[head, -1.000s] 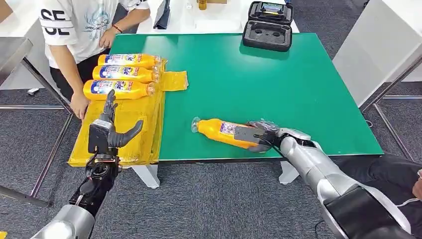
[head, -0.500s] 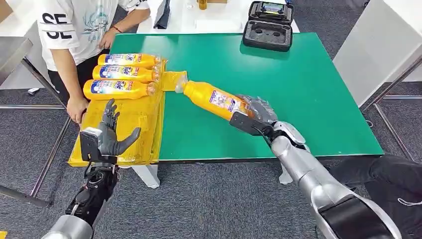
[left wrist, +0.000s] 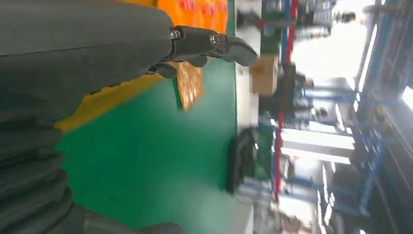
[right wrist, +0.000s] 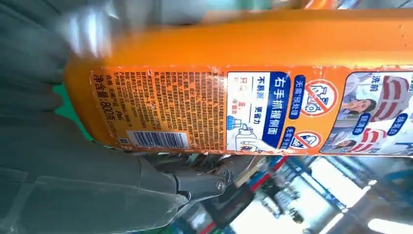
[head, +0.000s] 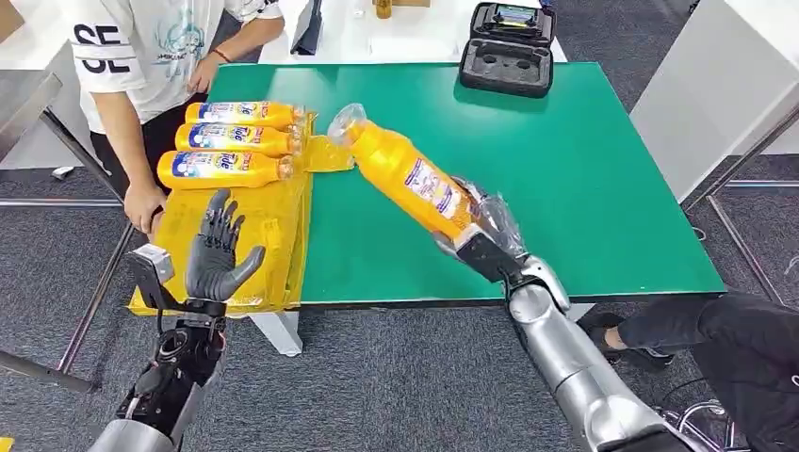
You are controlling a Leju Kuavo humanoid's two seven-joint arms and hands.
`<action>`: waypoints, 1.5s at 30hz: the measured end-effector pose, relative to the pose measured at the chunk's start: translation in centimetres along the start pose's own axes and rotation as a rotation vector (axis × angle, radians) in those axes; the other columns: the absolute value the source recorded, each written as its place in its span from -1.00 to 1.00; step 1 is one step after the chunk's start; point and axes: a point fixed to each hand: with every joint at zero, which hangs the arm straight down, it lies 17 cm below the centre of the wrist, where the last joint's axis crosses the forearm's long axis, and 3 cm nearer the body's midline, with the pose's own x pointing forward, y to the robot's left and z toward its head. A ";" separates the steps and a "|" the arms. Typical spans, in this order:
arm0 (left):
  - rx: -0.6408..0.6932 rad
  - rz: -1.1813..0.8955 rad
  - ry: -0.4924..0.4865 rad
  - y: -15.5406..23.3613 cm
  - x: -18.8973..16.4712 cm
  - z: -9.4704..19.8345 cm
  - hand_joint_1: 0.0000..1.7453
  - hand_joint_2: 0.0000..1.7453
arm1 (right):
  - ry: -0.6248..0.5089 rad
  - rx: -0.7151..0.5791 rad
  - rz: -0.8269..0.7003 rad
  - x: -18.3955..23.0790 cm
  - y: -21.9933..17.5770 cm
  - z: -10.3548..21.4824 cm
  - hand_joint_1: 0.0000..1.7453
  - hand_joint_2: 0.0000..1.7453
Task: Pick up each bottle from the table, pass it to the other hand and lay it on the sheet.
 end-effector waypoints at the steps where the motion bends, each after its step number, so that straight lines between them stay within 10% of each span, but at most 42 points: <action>1: -0.009 0.016 -0.004 -0.4 0.3 0.1 -1.00 1.00 | -0.013 0.007 -0.026 0.4 0.8 0.3 0.96 1.00; 29: -0.332 -0.034 -0.058 -11.0 3.9 2.9 -1.00 1.00 | -0.007 0.210 -0.237 3.1 13.1 1.5 1.00 1.00; 45: -0.298 0.048 0.142 -10.2 -1.1 0.8 -1.00 1.00 | 0.028 0.283 -0.208 2.0 15.3 2.9 0.98 1.00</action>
